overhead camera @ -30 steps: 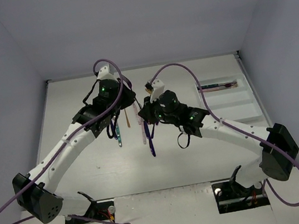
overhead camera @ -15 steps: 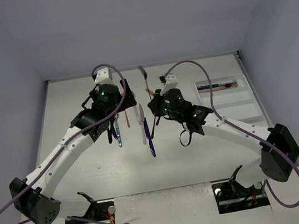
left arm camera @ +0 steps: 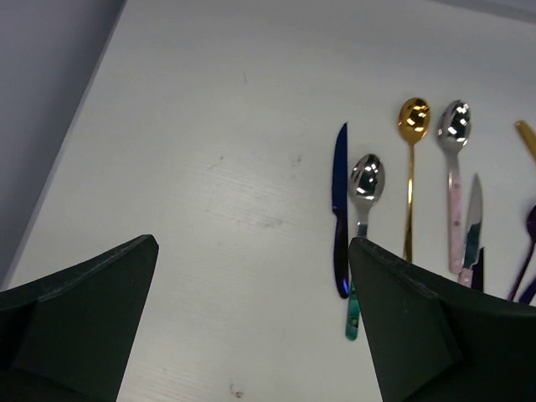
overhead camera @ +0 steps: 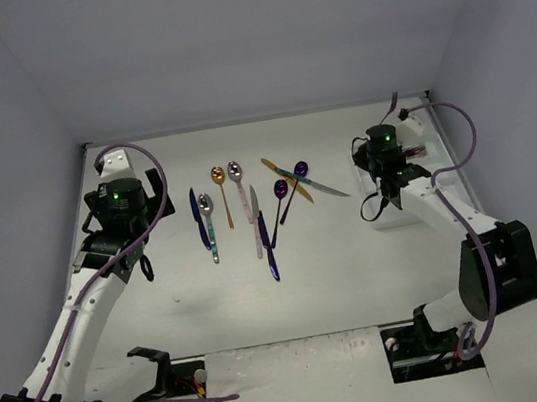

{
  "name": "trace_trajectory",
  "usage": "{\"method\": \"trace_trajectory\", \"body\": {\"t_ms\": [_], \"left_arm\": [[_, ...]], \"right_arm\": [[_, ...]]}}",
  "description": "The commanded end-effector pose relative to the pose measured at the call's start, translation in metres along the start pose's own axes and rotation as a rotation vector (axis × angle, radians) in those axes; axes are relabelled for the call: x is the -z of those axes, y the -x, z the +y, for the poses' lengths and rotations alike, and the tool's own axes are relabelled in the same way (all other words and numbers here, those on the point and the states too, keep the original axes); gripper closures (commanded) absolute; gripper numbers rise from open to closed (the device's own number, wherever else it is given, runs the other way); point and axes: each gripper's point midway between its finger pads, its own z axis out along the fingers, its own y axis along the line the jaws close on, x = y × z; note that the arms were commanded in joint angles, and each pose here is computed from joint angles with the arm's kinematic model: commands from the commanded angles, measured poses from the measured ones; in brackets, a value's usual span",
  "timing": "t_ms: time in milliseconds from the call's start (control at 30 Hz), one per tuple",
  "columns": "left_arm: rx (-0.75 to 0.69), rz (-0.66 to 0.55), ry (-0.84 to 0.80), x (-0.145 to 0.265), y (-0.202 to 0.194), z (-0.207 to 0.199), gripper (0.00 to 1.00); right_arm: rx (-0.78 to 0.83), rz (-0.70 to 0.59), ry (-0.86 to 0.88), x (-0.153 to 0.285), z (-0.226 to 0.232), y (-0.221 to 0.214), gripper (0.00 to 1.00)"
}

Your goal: Sort the eating utensils into containers

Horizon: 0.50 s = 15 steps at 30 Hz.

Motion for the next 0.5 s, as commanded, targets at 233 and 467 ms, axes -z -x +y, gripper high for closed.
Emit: {"method": "trace_trajectory", "body": {"t_ms": [233,467], "left_arm": [[-0.038,-0.046,0.003,-0.004,-0.004,0.013,0.03],[-0.049,-0.043,0.021,-0.003,-0.008,0.018,0.03]], "right_arm": [[-0.314,-0.193,-0.239,-0.066,-0.052,0.034,1.00],[-0.448,-0.231,-0.330,-0.101,-0.077,0.025,1.00]]}}
